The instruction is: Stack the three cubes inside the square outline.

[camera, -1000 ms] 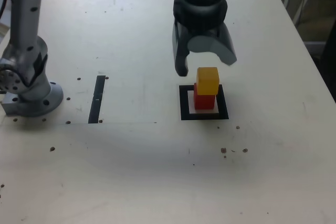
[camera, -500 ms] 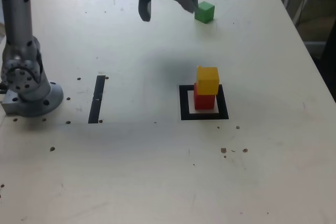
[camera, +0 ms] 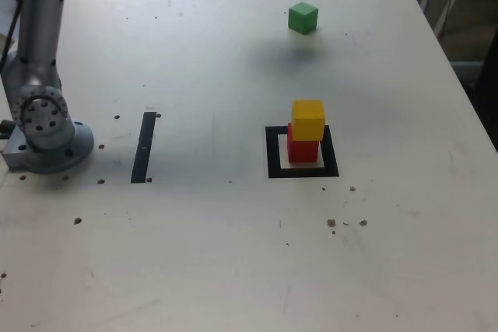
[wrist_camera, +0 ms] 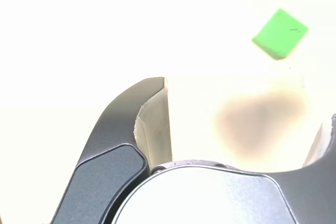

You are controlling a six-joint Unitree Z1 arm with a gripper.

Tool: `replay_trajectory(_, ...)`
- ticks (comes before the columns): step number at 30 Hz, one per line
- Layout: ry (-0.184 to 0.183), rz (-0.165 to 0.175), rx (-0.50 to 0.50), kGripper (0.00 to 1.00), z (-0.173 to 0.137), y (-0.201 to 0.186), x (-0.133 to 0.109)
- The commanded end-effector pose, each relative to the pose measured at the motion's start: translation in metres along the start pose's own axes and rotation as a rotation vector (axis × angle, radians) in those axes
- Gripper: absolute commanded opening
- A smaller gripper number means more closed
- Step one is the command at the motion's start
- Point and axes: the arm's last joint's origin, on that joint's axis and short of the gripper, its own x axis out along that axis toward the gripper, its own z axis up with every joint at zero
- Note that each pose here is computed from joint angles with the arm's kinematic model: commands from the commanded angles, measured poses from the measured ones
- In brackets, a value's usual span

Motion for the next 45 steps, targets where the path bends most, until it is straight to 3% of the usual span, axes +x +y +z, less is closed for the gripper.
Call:
replay_trajectory(1, -0.003, 0.007, 0.148, 1.00, 0.010, 0.011, 0.004)
replay_trajectory(5, -0.036, 0.047, 0.234, 0.99, 0.026, 0.031, 0.002)
replay_trajectory(8, -0.045, 0.054, 0.278, 0.99, 0.037, 0.044, 0.008)
replay_trajectory(16, -0.040, -0.045, 0.336, 0.97, 0.049, 0.068, 0.069)
replay_trajectory(20, -0.054, -0.072, 0.359, 0.97, 0.053, 0.072, 0.092)
replay_trajectory(34, -0.066, -0.160, 0.425, 0.96, 0.061, 0.055, 0.112)
replay_trajectory(45, -0.066, -0.178, 0.433, 0.86, 0.067, 0.052, 0.122)
